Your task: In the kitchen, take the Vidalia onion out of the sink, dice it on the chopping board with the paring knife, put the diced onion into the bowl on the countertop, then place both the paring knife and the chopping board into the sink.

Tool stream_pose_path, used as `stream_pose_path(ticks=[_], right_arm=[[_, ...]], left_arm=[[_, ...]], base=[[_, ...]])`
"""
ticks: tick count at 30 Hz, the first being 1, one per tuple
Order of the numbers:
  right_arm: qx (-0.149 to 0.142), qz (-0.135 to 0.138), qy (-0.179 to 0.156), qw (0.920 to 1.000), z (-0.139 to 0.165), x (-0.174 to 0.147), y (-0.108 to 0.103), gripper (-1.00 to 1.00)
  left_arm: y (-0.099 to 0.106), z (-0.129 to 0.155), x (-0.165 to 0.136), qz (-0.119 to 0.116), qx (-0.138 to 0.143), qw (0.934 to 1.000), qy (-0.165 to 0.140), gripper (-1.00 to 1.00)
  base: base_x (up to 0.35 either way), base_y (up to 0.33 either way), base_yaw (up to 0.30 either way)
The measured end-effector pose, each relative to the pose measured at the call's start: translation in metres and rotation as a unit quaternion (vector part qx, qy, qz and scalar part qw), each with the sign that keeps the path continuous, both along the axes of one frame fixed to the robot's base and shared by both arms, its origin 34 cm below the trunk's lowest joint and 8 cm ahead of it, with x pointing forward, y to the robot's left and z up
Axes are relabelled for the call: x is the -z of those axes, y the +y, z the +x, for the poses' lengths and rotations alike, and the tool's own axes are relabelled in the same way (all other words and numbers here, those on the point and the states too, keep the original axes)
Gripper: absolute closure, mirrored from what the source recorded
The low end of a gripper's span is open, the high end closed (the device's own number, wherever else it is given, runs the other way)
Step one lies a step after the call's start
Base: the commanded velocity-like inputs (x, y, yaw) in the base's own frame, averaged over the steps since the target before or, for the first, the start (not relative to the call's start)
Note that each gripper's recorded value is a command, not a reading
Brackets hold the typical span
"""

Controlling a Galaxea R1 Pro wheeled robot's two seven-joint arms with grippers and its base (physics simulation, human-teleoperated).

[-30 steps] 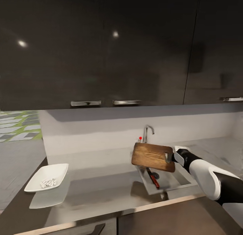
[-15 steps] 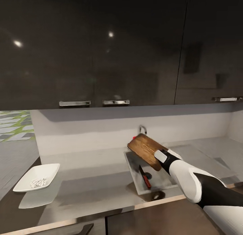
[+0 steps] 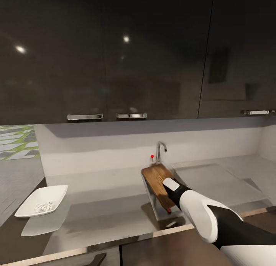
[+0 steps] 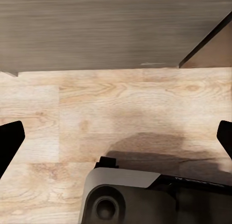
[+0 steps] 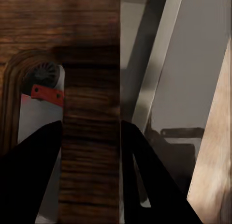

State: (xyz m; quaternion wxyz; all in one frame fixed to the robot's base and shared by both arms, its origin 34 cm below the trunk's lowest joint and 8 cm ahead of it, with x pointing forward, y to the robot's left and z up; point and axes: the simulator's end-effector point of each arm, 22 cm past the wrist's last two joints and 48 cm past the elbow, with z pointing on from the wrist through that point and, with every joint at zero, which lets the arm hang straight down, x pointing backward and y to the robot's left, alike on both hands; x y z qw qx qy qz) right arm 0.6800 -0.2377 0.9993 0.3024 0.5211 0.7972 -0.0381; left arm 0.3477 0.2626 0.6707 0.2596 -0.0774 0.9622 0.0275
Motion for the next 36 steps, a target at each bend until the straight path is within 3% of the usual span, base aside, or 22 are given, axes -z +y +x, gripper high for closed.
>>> stream_pose_path(ticks=[9,19,29,31,34,36], right_arm=[[0.005,-0.006,0.023,0.9997,-0.016,0.019,-0.003,1.0],[0.006,-0.007,0.024,0.9997,-0.018,0.021,-0.004,1.0],[0.01,-0.008,0.027,0.9996,-0.02,0.021,-0.005,1.0],[0.025,-0.012,0.036,0.999,-0.025,0.022,-0.009,1.0],[0.082,-0.024,0.05,0.9951,-0.041,0.019,-0.023,1.0],[0.099,-0.028,0.052,0.9934,-0.045,0.017,-0.027,1.0]], left_arm=[[0.001,0.0,0.0,0.001,-0.001,1.0,0.0,-1.0],[0.003,0.0,0.0,0.003,-0.003,1.0,0.0,-1.0],[0.01,0.0,0.0,0.006,-0.007,1.0,0.0,-1.0],[0.011,0.0,0.0,0.006,-0.007,1.0,-0.001,-1.0],[0.011,0.0,-0.001,0.006,-0.009,0.9999,-0.001,-1.0],[0.011,0.0,-0.001,0.005,-0.013,0.9999,-0.002,-1.0]], base=[[0.006,-0.116,0.085],[0.133,-0.269,0.068],[0.03,-0.035,0.001],[0.001,-0.002,0.0],[0.0,0.0,0.0],[0.0,0.0,0.0]])
